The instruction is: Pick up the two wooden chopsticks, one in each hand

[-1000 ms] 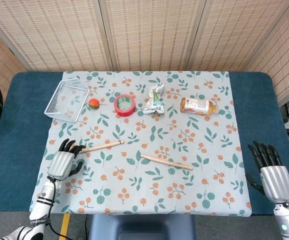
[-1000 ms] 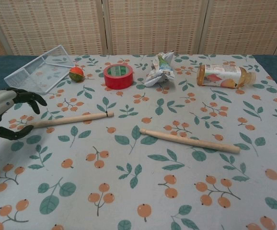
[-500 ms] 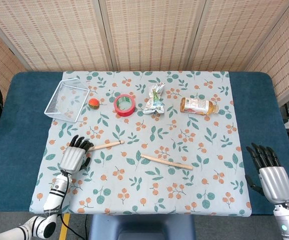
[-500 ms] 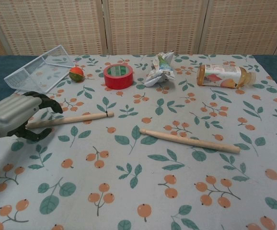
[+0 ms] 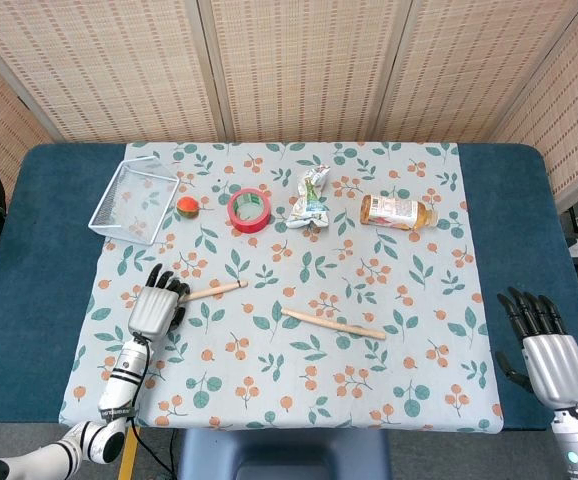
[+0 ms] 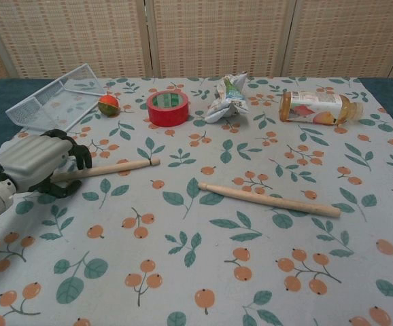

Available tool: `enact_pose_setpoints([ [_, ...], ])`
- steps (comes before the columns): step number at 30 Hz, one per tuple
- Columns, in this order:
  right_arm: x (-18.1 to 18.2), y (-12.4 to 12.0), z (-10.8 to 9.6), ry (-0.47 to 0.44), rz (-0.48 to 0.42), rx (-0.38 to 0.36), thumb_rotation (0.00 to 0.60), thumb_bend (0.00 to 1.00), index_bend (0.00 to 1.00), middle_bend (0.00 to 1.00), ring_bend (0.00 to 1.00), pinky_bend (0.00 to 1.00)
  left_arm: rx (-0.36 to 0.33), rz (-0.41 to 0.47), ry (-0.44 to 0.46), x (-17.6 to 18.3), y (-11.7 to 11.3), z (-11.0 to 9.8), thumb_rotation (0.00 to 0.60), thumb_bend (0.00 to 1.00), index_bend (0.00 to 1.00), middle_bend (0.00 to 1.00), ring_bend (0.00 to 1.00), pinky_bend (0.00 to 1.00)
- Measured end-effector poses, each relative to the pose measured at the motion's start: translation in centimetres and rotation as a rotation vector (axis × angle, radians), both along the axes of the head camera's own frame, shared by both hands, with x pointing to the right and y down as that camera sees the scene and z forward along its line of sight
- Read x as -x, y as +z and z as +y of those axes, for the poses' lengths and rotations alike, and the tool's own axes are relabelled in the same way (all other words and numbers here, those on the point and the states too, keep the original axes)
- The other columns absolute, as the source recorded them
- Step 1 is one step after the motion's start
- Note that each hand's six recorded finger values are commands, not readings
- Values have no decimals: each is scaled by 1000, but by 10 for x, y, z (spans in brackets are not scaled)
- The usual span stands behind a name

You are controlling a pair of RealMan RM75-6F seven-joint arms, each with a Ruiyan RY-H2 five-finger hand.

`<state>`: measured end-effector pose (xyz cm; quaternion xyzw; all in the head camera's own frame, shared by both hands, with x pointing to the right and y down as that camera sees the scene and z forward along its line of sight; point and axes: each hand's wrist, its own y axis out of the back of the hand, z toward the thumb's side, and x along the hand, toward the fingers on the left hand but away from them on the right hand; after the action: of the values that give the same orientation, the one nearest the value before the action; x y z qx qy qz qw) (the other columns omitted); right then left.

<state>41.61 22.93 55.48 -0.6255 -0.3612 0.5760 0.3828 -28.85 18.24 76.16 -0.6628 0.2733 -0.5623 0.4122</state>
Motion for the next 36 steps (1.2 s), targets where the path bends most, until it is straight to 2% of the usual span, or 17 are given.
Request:
enact_pose_setpoints([
  [6, -1, 1, 0, 2, 4, 5, 600, 283, 0, 0, 0, 0, -6, -14, 5, 1, 2, -1, 600, 430, 406, 411, 207, 104],
  [16, 0, 2, 1, 1, 11, 9, 600, 283, 0, 0, 0, 0, -31, -15, 29, 2, 2, -2, 600, 489, 485, 497, 254, 112],
  [36, 0, 2, 1, 4, 13, 6, 600, 283, 0, 0, 0, 0, 7, -25, 55, 8, 3, 3, 600, 460, 445, 472, 256, 117],
])
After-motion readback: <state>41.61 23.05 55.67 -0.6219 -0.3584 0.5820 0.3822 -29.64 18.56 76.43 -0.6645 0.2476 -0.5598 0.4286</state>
